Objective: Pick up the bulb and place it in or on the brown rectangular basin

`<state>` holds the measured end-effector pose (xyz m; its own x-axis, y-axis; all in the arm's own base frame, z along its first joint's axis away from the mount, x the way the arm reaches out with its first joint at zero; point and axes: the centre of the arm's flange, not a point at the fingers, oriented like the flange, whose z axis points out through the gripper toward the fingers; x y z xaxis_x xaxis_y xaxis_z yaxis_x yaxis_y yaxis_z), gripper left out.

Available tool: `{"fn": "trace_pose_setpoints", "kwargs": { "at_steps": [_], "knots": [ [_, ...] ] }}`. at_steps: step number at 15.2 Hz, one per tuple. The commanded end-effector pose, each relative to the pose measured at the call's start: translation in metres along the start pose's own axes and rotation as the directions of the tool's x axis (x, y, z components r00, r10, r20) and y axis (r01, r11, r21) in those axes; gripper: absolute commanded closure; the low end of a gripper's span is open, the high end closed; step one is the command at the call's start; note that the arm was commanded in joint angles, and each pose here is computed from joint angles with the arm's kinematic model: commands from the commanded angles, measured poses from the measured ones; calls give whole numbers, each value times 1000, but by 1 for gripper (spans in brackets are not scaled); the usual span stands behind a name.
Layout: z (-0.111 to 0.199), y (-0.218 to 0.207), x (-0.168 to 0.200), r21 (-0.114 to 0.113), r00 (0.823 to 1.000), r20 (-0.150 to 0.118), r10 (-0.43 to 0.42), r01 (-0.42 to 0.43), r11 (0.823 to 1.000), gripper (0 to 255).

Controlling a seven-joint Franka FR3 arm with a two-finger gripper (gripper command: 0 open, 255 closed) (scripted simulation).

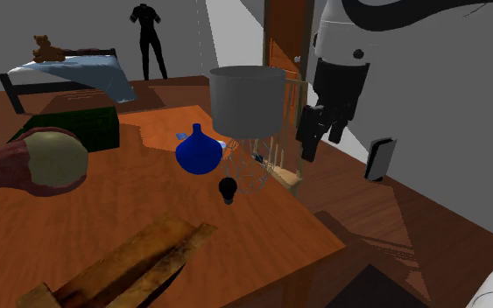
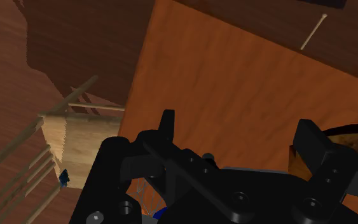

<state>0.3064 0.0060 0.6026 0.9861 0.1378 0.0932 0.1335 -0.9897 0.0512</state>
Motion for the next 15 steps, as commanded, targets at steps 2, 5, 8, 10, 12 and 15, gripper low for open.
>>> {"fn": "trace_pose_setpoints", "kwargs": {
  "at_steps": [2,5,8,10,12,15],
  "knots": [
    [8,-3,11,0,1000,3,20,-20,1000,0],
    [31,-12,43,-1,997,13,80,-80,997,0],
    [54,-19,76,-3,990,22,140,-140,990,0],
    [70,-22,98,-4,983,28,180,-180,984,0],
    [86,-24,119,-6,975,35,220,-219,976,0],
    [111,-26,152,-9,960,44,278,-278,961,0]
  ]
}}
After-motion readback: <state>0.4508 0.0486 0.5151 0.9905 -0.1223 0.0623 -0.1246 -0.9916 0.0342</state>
